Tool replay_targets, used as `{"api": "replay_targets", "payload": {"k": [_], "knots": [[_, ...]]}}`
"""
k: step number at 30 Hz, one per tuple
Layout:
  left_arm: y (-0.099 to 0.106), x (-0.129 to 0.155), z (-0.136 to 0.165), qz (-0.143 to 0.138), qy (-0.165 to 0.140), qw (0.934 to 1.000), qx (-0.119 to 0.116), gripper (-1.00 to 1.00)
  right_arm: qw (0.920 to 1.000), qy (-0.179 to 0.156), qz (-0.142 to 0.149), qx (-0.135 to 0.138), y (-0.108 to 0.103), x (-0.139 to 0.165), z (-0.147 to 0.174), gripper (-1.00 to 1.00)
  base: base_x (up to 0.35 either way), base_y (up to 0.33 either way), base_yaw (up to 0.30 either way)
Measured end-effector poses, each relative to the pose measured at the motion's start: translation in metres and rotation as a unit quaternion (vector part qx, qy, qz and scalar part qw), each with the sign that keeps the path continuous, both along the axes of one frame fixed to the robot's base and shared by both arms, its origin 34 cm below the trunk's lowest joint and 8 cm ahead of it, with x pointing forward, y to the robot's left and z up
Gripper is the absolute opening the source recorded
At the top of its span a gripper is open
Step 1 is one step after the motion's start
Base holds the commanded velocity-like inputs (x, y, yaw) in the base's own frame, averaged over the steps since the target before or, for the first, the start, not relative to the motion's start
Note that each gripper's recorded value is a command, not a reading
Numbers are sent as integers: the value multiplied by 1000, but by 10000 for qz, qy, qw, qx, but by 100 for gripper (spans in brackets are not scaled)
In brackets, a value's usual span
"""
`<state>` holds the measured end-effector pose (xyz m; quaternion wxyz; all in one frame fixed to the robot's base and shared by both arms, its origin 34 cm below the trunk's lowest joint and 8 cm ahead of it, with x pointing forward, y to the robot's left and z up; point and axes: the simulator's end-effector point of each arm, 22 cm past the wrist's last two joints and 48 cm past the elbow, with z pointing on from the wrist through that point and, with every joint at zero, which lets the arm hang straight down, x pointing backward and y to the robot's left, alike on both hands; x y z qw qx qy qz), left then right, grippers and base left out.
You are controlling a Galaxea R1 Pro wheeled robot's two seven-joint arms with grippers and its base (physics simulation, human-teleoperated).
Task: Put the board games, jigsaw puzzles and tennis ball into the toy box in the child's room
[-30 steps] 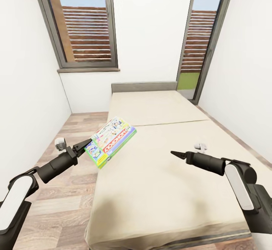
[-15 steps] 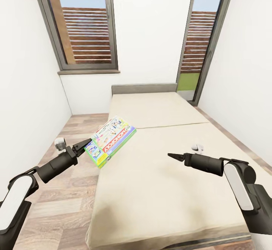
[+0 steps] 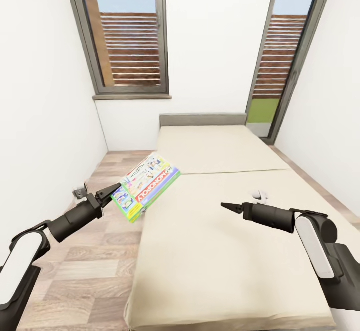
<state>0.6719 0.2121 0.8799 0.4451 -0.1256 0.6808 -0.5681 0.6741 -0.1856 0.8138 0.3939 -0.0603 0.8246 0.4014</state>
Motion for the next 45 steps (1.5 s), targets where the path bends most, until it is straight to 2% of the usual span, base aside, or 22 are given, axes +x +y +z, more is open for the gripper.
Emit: {"api": "replay_targets", "payload": {"k": [31, 45], "knots": [[4, 7, 62, 23, -34, 10000, 39, -100, 10000, 8, 8, -20, 1, 7, 58, 100, 0, 0, 289], [11, 10, 89, 109, -51, 9999, 23, -100, 9997, 63, 200, -100, 14, 3, 77, 100, 0, 0, 293]]}}
